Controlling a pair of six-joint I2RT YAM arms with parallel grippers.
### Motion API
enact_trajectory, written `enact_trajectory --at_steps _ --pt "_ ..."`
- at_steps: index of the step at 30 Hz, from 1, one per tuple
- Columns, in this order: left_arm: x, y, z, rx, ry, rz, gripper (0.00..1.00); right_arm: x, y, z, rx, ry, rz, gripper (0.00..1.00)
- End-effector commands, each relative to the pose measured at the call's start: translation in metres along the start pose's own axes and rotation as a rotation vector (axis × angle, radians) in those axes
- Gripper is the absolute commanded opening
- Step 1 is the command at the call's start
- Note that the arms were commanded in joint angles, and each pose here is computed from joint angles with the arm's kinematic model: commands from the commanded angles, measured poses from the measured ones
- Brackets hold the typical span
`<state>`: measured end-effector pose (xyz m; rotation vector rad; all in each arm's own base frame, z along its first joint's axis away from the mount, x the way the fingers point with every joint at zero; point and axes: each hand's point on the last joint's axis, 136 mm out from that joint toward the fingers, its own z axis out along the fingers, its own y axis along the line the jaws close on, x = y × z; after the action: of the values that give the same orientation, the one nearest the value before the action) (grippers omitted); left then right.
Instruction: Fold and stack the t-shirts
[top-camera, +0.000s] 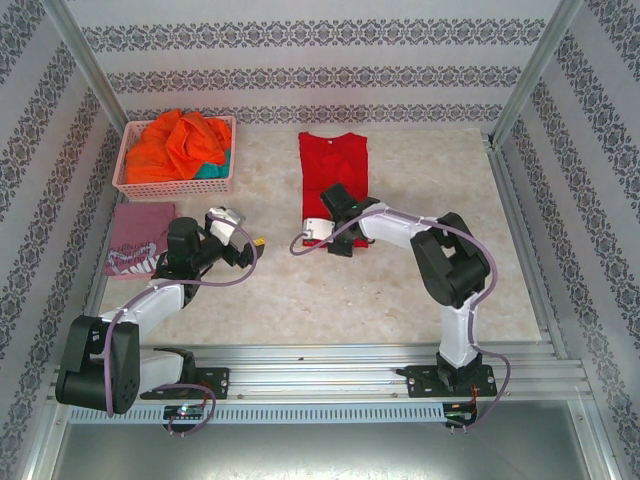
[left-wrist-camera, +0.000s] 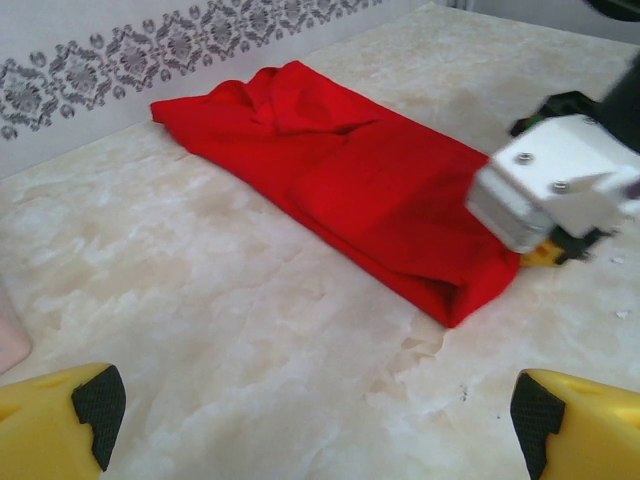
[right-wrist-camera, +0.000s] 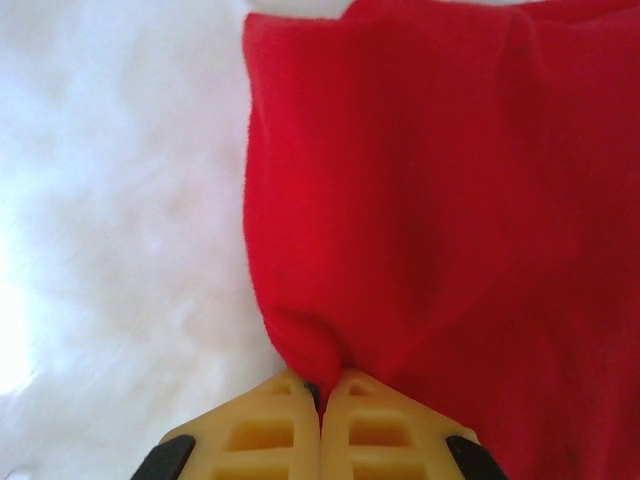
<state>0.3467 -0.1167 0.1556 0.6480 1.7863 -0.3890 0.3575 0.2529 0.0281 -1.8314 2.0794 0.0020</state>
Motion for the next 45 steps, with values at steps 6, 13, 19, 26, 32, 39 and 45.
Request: enact_trajectory --at_steps 6,13,19,26,32,39,45 --pt "-0.047 0.035 0.01 -0.194 -0.134 -0.476 1.0 -0.001 0.057 -0.048 -0.07 -0.066 0.064 0.0" --pt "-0.027 0.033 0.052 -0.277 0.018 -0.88 0.96 -0.005 0.092 -0.07 -0.113 -0.082 0.065 0.0" --pt "-0.006 0.011 0.107 -0.244 0.188 -1.016 0.85 -0.005 0.111 -0.089 -0.131 -0.112 0.071 0.0" --pt "0.014 -0.005 0.154 -0.208 0.336 -1.132 0.73 0.002 0.123 -0.103 -0.12 -0.135 0.088 0.0" --pt "0.026 -0.019 0.181 -0.174 0.397 -1.188 0.55 -0.001 0.118 -0.109 -0.086 -0.162 0.09 0.0" --pt "0.041 -0.026 0.193 -0.169 0.426 -1.22 0.36 -0.005 0.111 -0.111 -0.061 -0.171 0.075 0.0" --pt "0.048 -0.032 0.205 -0.135 0.441 -1.245 0.32 -0.006 0.111 -0.109 -0.065 -0.163 0.071 0.0"
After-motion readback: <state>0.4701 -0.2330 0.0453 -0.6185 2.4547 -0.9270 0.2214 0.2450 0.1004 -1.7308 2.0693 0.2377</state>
